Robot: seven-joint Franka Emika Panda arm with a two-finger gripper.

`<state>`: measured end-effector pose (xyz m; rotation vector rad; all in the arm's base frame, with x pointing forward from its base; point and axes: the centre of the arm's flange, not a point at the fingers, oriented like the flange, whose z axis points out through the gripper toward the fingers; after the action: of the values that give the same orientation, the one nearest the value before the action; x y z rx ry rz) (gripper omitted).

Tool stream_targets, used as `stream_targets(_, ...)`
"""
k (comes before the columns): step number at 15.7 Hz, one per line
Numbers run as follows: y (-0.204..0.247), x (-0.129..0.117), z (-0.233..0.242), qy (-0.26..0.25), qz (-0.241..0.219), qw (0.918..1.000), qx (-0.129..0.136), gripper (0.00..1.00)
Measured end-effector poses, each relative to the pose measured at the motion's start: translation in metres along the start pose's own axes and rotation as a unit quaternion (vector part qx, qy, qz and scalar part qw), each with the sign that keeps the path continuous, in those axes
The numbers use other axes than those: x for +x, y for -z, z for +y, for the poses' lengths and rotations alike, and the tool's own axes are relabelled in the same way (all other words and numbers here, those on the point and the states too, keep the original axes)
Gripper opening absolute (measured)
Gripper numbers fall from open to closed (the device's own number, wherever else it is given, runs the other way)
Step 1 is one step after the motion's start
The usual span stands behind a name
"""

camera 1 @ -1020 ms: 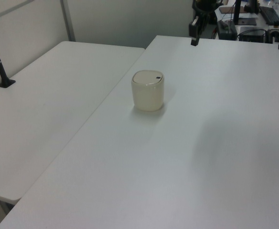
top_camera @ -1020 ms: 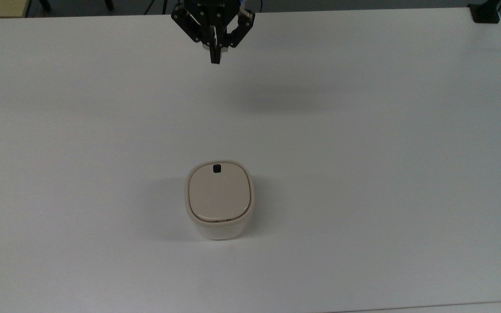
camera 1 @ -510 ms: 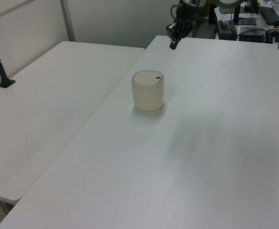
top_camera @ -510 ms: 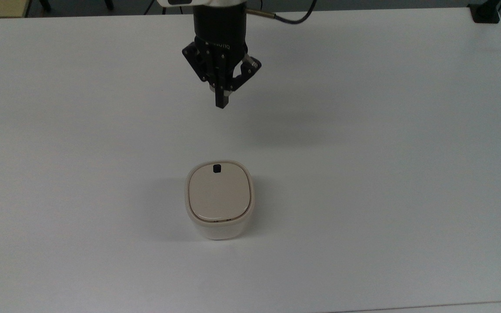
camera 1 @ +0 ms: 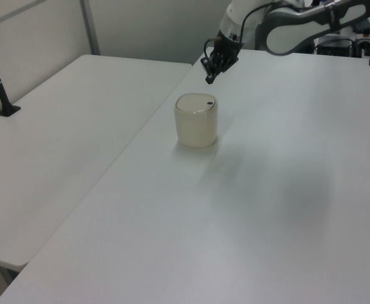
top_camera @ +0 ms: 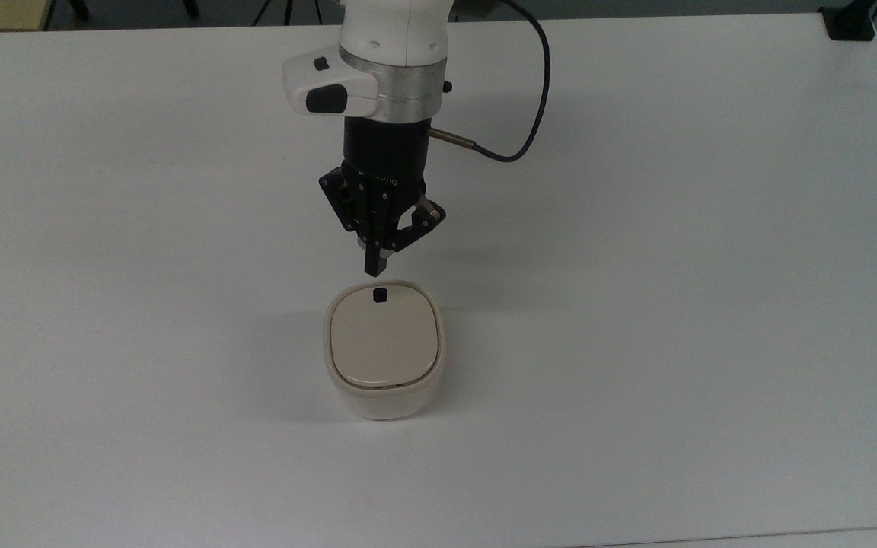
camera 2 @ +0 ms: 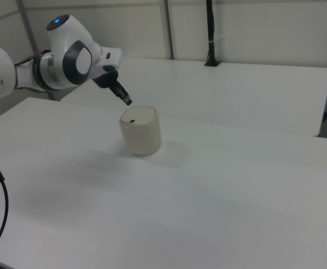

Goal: Open the trash bin
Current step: 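Lower the gripper down onto the dark button on the bin lid, then press the dark button on the lid with the gripper fingers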

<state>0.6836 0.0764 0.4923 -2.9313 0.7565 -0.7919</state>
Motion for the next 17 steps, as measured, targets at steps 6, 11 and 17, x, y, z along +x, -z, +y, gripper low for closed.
stream_targets(6, -0.029, -0.009, 0.001, 0.013, -0.001, 0.9995, -0.028, 0.01)
stream_targets(11, -0.048, -0.016, 0.002, 0.024, -0.007, 0.9989, -0.04, 0.01)
stream_targets(17, -0.059, -0.021, 0.001, 0.029, -0.012, 0.9984, -0.046, 0.01)
